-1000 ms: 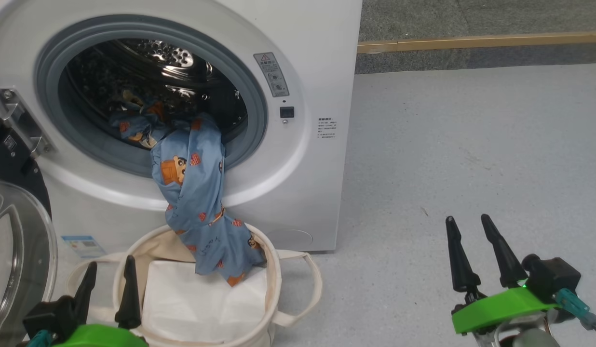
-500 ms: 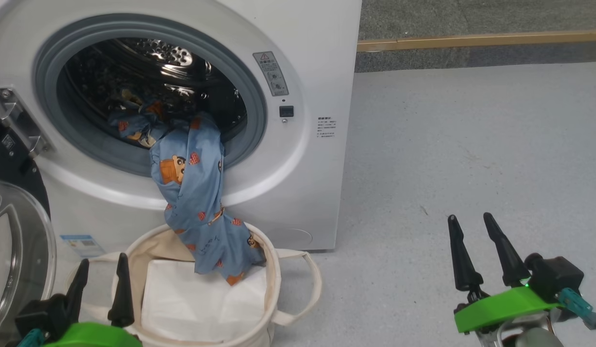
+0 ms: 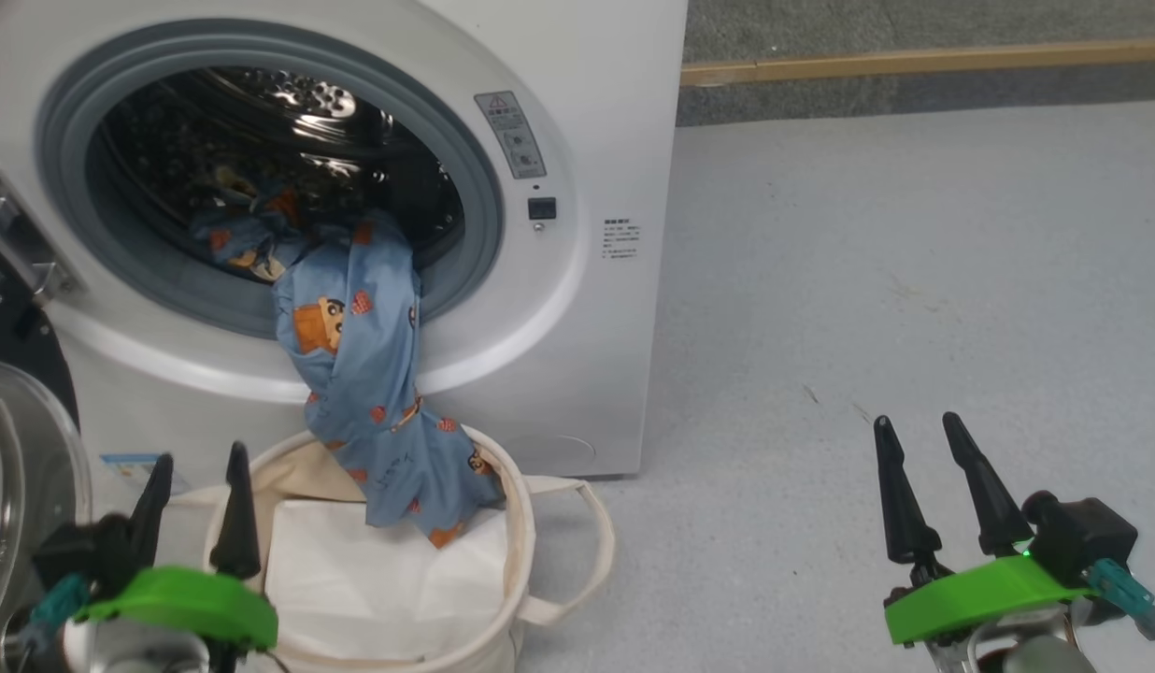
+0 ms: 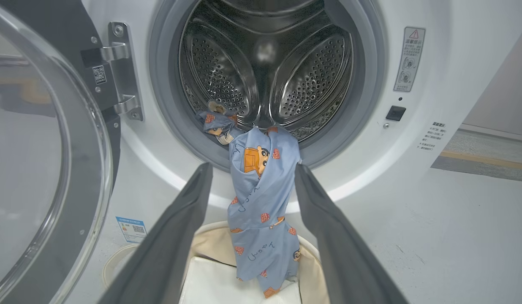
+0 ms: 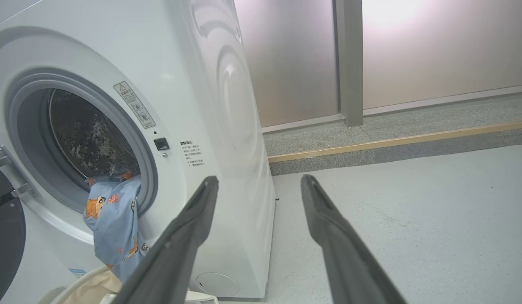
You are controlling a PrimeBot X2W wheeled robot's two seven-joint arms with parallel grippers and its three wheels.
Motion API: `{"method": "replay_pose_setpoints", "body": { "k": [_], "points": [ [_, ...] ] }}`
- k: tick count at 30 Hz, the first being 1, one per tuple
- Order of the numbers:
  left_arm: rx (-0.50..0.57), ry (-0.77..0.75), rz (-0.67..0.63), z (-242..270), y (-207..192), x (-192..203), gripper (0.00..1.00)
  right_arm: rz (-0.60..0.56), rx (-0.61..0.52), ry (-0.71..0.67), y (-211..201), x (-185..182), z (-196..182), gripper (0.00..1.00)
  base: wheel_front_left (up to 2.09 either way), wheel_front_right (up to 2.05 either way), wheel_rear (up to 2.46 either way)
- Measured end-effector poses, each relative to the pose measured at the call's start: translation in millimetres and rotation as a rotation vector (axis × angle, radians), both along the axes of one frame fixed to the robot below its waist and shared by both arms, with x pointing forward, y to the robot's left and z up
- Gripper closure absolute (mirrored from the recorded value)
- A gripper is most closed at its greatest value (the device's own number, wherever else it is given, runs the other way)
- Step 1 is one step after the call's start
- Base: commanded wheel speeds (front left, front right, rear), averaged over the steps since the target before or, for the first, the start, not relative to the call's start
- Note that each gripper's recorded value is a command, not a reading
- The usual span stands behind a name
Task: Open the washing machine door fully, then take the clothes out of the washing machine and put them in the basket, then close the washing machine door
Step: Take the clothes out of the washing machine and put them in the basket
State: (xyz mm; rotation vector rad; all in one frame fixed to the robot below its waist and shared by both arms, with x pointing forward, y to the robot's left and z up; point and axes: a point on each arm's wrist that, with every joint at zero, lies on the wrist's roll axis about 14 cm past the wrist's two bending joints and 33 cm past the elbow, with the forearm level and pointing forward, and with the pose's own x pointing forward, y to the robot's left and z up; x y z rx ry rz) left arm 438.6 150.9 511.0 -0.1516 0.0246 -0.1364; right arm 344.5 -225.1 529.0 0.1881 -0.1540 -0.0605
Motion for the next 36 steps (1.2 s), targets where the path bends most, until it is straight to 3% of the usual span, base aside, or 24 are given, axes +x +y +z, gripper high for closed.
{"method": "replay_pose_setpoints", "body": {
  "k": [19,36],
  "points": [
    [0.054,0.132,-0.162,-21.0,-72.5,108.5,0.00,-0.057,0.003,0.057,-20.3,18.4,-16.0,0.00,0.00,0.00,0.00],
    [0.165,0.369,-0.206,-101.5,-104.1,202.0,0.00,-0.119,-0.034,0.154,-45.1,49.9,-46.6,0.00,0.00,0.00,0.00]
  ]
}}
